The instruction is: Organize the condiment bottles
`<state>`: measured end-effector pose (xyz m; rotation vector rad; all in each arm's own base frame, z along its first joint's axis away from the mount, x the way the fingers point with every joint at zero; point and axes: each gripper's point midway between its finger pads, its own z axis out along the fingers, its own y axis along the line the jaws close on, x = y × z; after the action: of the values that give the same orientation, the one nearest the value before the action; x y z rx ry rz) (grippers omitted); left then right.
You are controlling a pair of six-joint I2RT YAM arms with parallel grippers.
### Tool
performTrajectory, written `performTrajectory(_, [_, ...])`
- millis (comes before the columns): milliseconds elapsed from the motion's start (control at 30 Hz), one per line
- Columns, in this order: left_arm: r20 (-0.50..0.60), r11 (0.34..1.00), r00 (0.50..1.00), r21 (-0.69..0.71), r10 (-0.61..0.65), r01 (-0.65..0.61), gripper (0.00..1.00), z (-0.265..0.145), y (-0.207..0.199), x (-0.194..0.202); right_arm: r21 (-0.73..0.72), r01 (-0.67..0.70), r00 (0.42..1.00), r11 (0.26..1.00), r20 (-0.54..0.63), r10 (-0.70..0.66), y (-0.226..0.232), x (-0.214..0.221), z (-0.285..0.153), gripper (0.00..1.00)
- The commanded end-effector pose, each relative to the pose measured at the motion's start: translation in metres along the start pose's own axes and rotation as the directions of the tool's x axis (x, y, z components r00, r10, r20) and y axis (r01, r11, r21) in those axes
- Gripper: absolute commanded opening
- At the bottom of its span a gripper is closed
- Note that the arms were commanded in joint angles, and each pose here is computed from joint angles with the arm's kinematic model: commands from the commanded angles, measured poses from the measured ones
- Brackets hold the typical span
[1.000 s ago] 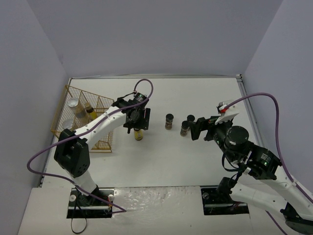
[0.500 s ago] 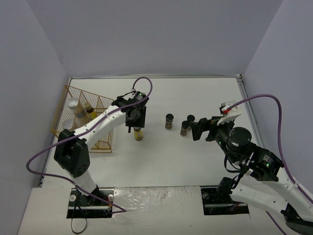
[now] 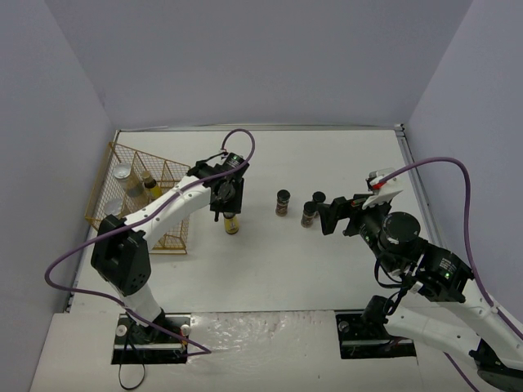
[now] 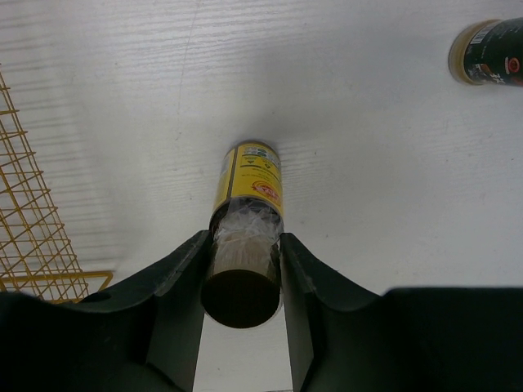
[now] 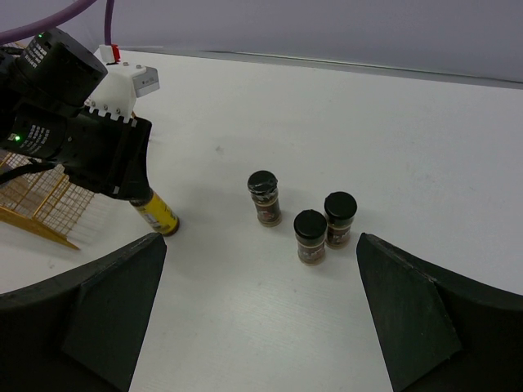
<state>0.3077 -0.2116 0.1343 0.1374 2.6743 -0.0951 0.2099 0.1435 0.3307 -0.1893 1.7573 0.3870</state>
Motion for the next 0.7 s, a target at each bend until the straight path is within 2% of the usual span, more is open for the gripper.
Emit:
performTrajectory(0, [0.041,1.0,0.999,0.01,-0.018,0.017,0.32,-0.011,-0.005,-0.016,-0.016,-0.033,0.999,0.999,0.034,0.033,0.006,-0.011,0.003,1.0])
performTrajectory(33, [0.041,1.0,0.999,0.01,-0.017,0.017,0.29,-0.011,-0.005,-0.016,-0.016,-0.033,0.999,0.999,0.034,0.033,0.006,-0.01,0.003,1.0])
performTrajectory(133, [0.051,1.0,0.999,0.013,-0.019,0.018,0.07,-0.017,-0.005,-0.02,-0.016,-0.038,0.999,0.999,0.038,0.039,0.005,-0.011,0.002,1.0])
performTrajectory(200, [0.071,1.0,0.997,0.02,-0.02,0.018,0.0,-0.026,-0.005,-0.025,-0.018,-0.043,0.998,0.999,0.039,0.044,0.005,-0.011,0.001,1.0])
performTrajectory(467, [0.147,0.999,0.988,0.034,-0.042,0.038,0.0,-0.081,0.003,-0.046,-0.02,-0.043,0.998,0.999,0.051,0.044,0.005,-0.017,-0.001,1.0])
performTrajectory(667, [0.216,0.993,0.97,0.007,-0.113,0.114,0.0,-0.132,0.039,-0.062,-0.03,-0.024,0.998,0.999,0.058,0.026,0.007,-0.023,-0.001,1.0])
